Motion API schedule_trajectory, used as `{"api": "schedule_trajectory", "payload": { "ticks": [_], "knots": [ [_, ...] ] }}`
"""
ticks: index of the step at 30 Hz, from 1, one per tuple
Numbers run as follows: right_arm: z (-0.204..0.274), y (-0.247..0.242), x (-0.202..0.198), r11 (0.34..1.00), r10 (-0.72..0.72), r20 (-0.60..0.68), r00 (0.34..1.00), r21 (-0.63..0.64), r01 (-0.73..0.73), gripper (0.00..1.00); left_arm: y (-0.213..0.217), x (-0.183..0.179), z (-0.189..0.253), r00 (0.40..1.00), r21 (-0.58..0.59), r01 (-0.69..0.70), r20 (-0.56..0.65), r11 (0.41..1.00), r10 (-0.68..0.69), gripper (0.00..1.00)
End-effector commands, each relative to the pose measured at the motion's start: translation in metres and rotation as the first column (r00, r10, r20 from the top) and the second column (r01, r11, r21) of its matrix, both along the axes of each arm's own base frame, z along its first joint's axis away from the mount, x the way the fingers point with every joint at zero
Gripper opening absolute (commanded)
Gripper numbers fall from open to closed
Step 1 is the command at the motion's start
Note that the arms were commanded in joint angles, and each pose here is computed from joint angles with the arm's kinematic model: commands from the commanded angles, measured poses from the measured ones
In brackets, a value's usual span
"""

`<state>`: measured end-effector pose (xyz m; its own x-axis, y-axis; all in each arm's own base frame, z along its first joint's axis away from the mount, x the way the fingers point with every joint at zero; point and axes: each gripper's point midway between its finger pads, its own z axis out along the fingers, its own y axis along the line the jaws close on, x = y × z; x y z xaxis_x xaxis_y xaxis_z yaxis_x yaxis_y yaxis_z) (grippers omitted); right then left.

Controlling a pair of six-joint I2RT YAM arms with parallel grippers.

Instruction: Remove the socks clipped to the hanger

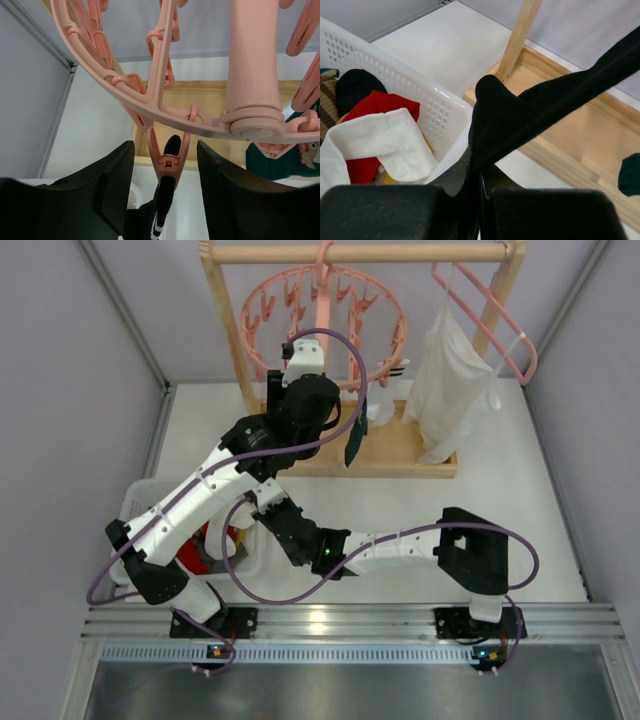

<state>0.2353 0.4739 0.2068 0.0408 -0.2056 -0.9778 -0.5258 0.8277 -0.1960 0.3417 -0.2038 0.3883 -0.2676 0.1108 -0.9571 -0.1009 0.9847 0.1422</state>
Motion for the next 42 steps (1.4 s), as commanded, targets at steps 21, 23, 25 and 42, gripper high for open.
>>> {"api": "schedule_trajectory", "payload": {
  "ticks": [21,23,25,42],
  "knots": [
    [0.008,-0.014,-0.026,0.996,0.056,-0.012,0.998,0.074,-0.055,0.00,0.002,0.016,0.006,0.999,-0.068,0.008,0.039,0.998,-0.006,0.24],
    [0.000,-0.022,-0.029,0.995,0.061,-0.026,0.998,0.078,-0.059,0.00,0.000,0.013,0.005,0.999,-0.085,0.028,0.034,0.996,-0.025,0.30],
    [0.006,-0.027,-0.035,0.990,0.099,-0.031,0.995,0.106,-0.096,0.00,-0.001,0.011,0.005,0.999,-0.102,0.047,0.032,0.994,-0.044,0.39],
    [0.022,-0.058,-0.059,0.934,0.326,-0.036,0.945,0.170,-0.316,0.00,0.049,-0.050,0.017,0.993,-0.289,0.102,0.087,0.952,-0.080,0.98]
  ]
}}
